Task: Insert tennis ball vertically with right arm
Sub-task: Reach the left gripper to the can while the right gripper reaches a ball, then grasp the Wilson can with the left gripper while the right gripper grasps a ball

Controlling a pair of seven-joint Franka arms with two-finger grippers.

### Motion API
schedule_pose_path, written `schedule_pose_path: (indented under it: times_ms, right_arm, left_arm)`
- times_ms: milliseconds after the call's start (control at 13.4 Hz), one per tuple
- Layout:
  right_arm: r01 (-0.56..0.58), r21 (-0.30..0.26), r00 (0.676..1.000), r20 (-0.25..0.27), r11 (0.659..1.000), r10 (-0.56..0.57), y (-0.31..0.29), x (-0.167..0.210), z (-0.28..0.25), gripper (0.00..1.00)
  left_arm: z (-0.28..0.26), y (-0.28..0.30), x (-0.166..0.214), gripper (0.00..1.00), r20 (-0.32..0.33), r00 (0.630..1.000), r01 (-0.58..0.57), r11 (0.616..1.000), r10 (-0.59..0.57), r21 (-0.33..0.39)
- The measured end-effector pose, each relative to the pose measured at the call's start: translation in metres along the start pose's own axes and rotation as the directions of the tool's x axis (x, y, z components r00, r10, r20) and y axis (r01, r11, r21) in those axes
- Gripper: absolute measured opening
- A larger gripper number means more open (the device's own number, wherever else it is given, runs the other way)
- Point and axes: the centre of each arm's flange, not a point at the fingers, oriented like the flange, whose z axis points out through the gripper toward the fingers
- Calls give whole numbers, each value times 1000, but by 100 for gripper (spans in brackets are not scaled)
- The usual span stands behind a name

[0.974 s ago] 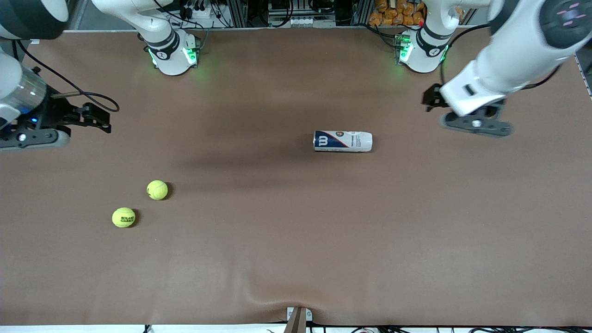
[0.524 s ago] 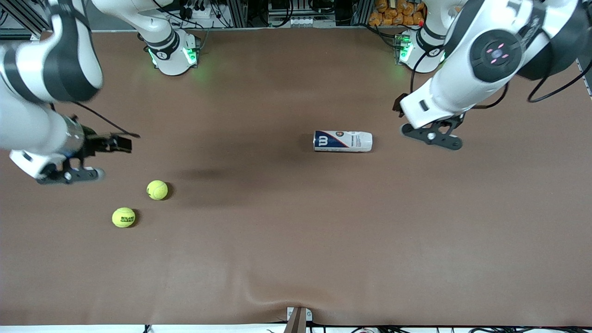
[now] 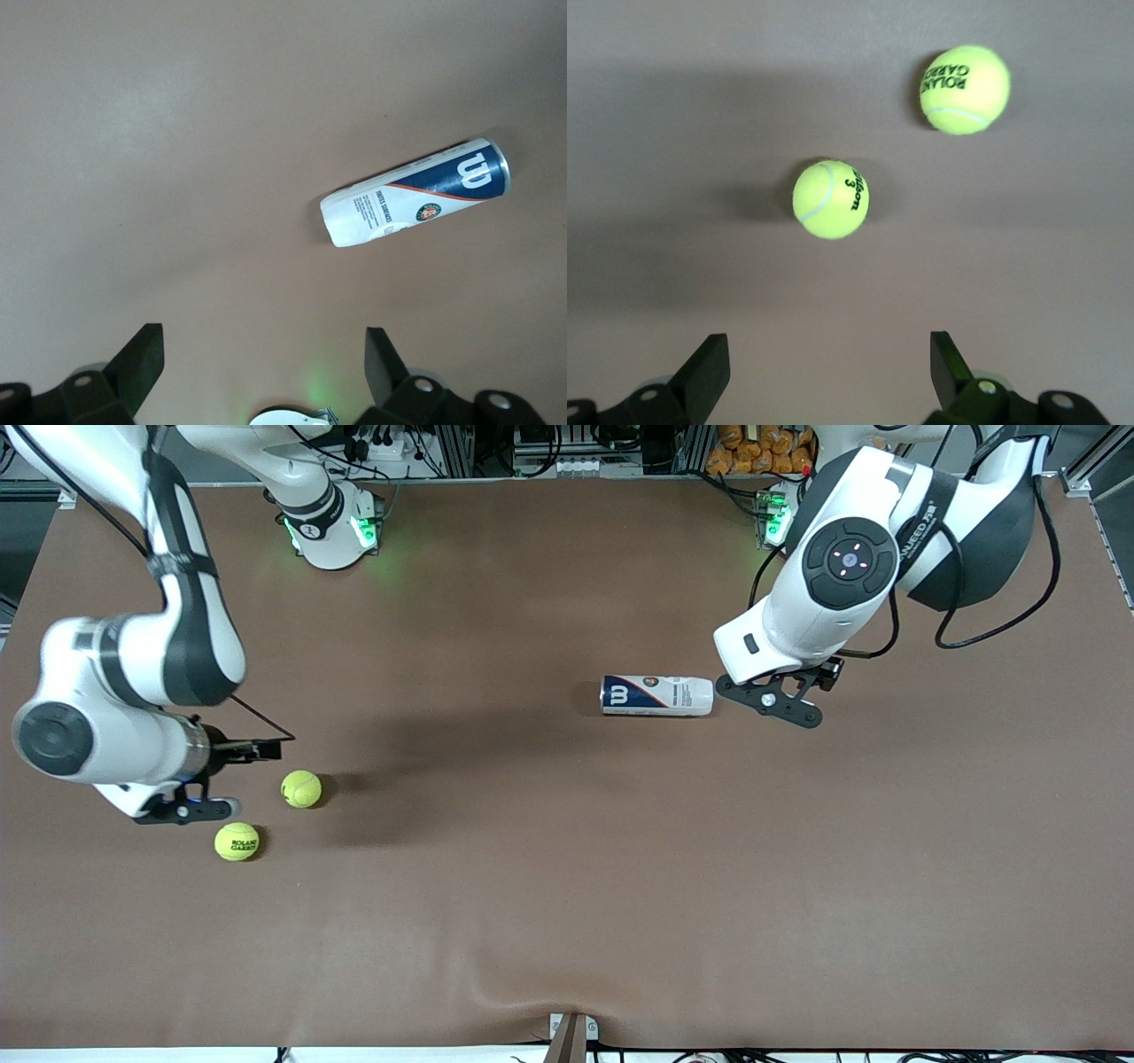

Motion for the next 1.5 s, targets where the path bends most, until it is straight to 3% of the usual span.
schedule_pose_path:
  times_ms: [300, 599, 899, 1273, 1498]
  right_arm:
    - [-7, 15, 1000, 31, 1000, 6, -5, 12, 60, 100]
    - [-7, 18, 1000, -6, 1000, 7, -10, 32, 96, 100]
    - [-6, 12, 1000, -4, 1000, 6, -12, 39, 117, 100]
    - [-13, 10, 1000, 14, 1000, 13, -8, 41, 131, 100]
    - [-15, 7, 1000, 14, 1000, 15, -8, 46, 147, 100]
  left_arm:
    - [8, 11, 2, 100, -6, 1000, -18, 1000, 18, 4]
    - [16, 33, 5, 100, -30, 998, -54, 998, 54, 9]
    - [28, 77, 10, 100, -44, 990, -134, 989, 137, 58]
    - [77, 145, 15, 100, -54, 961, -263, 955, 272, 134]
    - [106, 189, 5, 100, -36, 928, -359, 913, 372, 194]
